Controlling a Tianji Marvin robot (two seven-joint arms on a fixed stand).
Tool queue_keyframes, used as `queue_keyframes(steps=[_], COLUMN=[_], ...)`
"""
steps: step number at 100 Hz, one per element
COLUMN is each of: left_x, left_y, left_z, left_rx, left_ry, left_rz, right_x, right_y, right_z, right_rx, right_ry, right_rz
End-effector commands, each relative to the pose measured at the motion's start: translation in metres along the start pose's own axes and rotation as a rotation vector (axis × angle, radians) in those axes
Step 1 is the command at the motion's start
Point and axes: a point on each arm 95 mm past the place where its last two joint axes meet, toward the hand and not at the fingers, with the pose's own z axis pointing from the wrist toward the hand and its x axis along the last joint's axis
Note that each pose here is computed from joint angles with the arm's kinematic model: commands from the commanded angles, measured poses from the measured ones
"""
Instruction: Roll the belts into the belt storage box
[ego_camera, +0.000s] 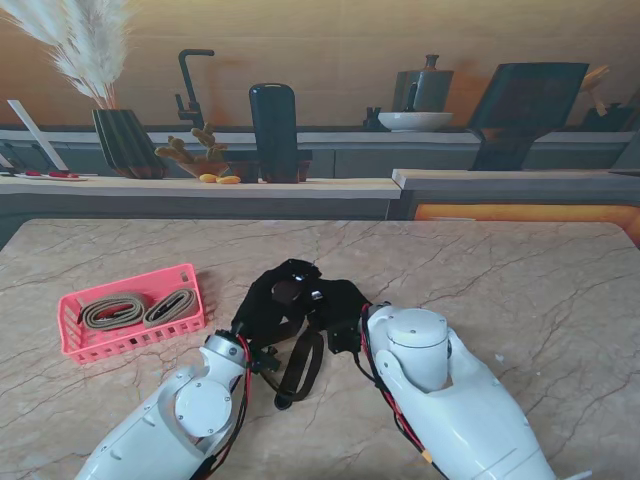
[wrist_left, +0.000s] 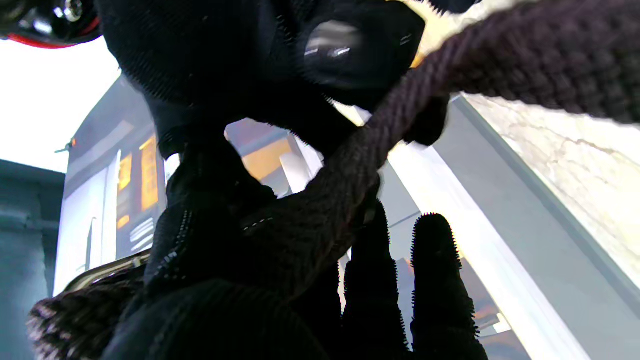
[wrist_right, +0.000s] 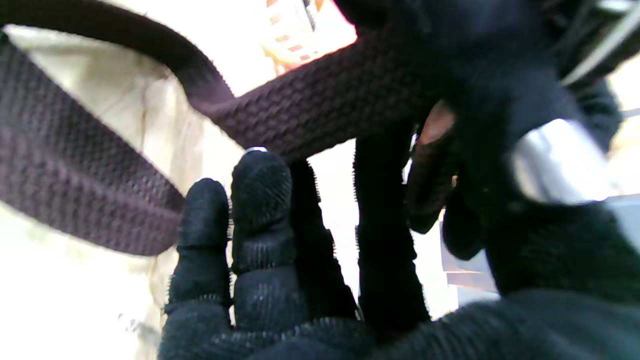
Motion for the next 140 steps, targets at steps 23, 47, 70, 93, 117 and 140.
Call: queue_keyframes(steps=[23,47,70,93,117,140], left_x=[0.012,0.012,0.011,0.009,0.006,0.006], left_y=[-0.003,-0.004,-0.002,-0.001,0.002,0.005], left_z=[0.006,0.008,0.010,0.011,0.014,0.015], left_rx=[0.042,0.046,0.029,0.003,-0.031,-0.061], left_ry=[-0.035,-0.073,-0.112,-0.113,-0.079,-0.041], left_rz=[-0.082,-0.095,-0.112,-0.104,-0.018,0.059], right_x=[-0.022,-0.020,-0.008,0.009,0.023,0.029], right_y=[0.026,0.042,0.045,0.042,0.035,0.023], right_z=[-0.002,-0.014,-0.035,-0.051,-0.050,-0.037], right_rx=[-0.089,-0.180,-0.270,-0.324,-0.297,-0.260], right_ry=[-0.072,0.057,0.360,0.629,0.756,0.814], right_rz=[-0.155,-0.376,-0.612,-0.819,-1.015,-1.130])
